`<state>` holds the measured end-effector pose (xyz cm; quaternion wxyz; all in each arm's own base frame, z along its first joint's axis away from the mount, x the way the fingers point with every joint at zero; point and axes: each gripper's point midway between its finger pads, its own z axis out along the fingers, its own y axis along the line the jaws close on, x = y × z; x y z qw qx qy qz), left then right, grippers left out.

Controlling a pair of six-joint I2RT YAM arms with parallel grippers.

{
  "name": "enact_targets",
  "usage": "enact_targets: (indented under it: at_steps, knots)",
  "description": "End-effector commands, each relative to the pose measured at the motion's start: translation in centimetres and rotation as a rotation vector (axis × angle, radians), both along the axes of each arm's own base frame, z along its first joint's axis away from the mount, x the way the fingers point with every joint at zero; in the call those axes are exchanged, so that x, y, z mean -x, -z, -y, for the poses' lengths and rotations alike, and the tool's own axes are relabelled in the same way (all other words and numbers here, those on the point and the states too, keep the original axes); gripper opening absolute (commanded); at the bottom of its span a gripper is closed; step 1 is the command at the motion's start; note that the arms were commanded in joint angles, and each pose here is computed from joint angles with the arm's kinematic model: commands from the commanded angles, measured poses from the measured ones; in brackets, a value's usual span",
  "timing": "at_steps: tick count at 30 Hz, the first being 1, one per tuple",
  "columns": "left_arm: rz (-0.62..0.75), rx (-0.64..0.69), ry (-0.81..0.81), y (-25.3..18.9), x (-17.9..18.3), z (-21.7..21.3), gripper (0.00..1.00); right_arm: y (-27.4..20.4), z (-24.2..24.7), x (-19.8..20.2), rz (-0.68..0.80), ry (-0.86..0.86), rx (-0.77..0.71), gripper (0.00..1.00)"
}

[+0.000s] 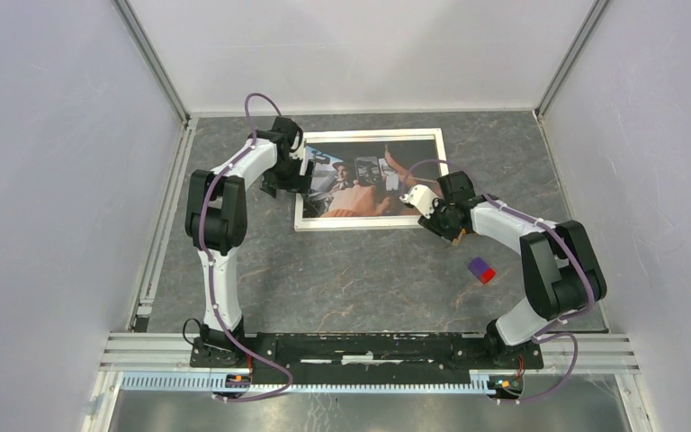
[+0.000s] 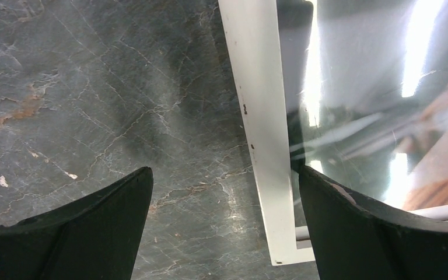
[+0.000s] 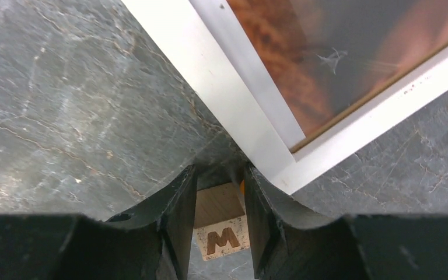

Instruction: Take the photo out of the frame

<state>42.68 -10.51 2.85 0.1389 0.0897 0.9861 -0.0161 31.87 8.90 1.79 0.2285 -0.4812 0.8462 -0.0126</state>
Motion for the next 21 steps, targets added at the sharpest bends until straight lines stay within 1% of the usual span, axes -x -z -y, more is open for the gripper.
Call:
enact_targets:
  at_steps: [1,5,9,13,17,21]
  knots:
    - [0.007,-0.041,0.038,0.4,-0.4,-0.7,1.00,1.6,3.9,2.2,-0.079,0.012,0.110,0.42]
    - [-0.007,-0.109,0.020,0.7,-0.1,-2.3,1.00,0.9,4.2,1.8,-0.072,0.015,0.100,0.43]
    - [-0.029,-0.115,-0.029,0.7,0.5,-4.6,0.99,-0.3,3.4,1.1,-0.064,0.017,0.055,0.46]
    - [-0.049,-0.144,0.025,0.8,1.5,-6.6,0.99,-1.7,2.2,0.4,-0.054,0.016,-0.007,0.51]
    - [-0.059,-0.172,0.029,0.7,2.1,-8.6,0.99,-3.3,1.0,-0.3,-0.036,0.015,-0.068,0.57]
    - [-0.068,-0.180,0.031,0.3,2.6,-11.1,1.00,-4.8,-0.4,-0.9,-0.030,0.020,-0.145,0.59]
